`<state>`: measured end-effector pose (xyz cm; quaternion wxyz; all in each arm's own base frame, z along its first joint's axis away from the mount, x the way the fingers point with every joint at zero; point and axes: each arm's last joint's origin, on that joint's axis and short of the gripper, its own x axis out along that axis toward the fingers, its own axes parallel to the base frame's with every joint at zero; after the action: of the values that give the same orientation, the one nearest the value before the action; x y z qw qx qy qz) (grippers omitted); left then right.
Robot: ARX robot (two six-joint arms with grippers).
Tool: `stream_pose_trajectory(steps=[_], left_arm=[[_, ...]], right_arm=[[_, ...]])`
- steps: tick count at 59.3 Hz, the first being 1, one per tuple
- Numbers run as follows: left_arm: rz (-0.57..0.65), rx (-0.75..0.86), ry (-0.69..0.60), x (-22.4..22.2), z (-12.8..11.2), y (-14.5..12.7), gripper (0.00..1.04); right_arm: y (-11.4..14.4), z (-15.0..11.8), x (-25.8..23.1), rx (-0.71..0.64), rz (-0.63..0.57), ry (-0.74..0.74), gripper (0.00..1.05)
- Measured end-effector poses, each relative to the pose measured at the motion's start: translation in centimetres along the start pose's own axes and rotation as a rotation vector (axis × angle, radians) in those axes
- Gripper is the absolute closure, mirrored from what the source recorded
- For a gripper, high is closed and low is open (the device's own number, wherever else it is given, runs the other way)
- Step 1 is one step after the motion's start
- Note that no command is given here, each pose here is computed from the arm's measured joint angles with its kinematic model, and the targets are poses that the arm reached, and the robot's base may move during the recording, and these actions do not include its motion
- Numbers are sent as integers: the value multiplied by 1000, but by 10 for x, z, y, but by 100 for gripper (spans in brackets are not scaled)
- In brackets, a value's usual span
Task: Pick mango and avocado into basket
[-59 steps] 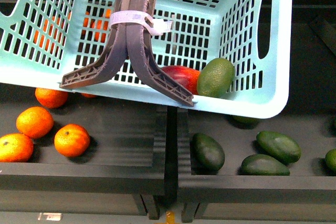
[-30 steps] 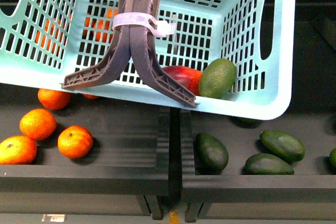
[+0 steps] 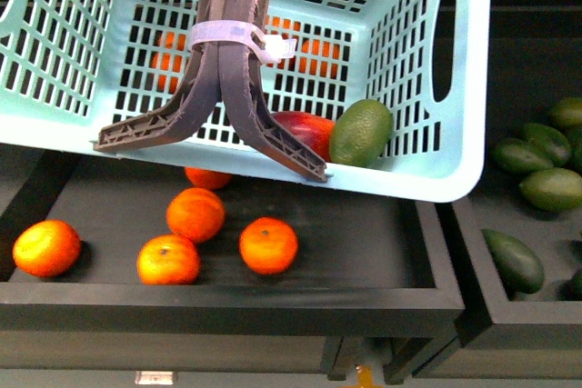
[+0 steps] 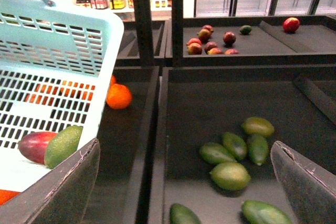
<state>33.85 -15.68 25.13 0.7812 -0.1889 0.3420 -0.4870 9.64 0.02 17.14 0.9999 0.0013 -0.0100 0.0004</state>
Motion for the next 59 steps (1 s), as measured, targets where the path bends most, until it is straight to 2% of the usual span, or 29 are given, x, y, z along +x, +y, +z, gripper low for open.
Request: stream_pose_trajectory(steps=[39, 45, 50, 54, 58, 59], left_arm=[[-7, -3, 2, -1, 0, 0, 93], [22, -13, -14, -4, 2, 5, 93], [301, -134, -285, 5, 2, 5, 93], [540, -382, -700, 12, 11, 12, 93], [659, -605, -1037, -2, 30, 30, 93], [672, -636, -1084, -5, 33, 35, 93]], right_arm=[[0, 0, 0, 0, 5, 1, 9], [0, 0, 0, 0, 8, 1, 9], [0, 0, 0, 0, 5, 1, 9], [0, 0, 0, 0, 6, 2, 9], [0, 0, 0, 0, -2, 1, 9], [0, 0, 0, 0, -3, 1, 9]])
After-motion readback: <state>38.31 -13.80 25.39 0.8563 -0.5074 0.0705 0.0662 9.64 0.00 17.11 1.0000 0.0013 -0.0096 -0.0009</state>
